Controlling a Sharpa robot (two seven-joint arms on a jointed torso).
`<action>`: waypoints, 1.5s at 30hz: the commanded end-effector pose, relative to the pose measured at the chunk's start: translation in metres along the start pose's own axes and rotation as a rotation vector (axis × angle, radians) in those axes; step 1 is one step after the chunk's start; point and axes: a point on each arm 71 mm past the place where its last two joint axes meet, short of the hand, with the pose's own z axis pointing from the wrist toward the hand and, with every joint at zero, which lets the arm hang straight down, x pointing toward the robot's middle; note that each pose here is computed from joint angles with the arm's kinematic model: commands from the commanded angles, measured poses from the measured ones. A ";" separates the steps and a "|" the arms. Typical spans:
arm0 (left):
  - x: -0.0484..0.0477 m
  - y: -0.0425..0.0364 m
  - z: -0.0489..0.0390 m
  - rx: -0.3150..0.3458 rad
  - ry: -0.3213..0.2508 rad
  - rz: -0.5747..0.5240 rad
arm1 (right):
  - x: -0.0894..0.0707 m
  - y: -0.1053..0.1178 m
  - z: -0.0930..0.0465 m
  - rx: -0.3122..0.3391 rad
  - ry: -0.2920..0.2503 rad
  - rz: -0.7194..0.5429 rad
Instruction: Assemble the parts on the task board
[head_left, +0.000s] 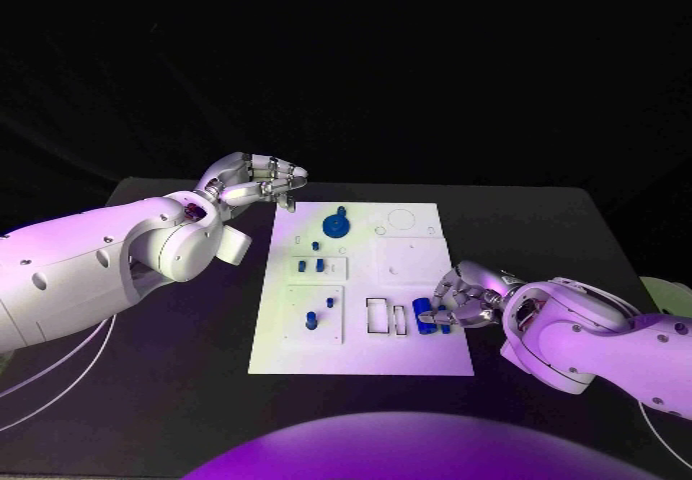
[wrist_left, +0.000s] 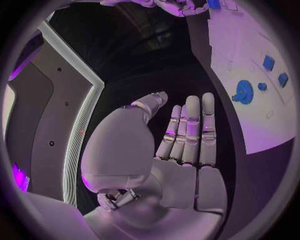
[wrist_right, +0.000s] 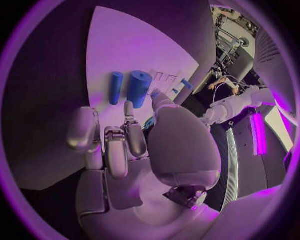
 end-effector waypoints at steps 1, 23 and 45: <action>0.0018 -0.0012 0.0001 0.008 0.011 -0.011 | 0.004 0.000 0.002 0.012 0.013 -0.032; 0.0027 0.0005 -0.0001 -0.015 0.028 -0.068 | 0.018 0.006 0.013 0.010 0.017 -0.047; 0.0029 0.0004 -0.0001 -0.015 0.027 -0.067 | 0.008 0.025 0.001 -0.086 -0.104 0.099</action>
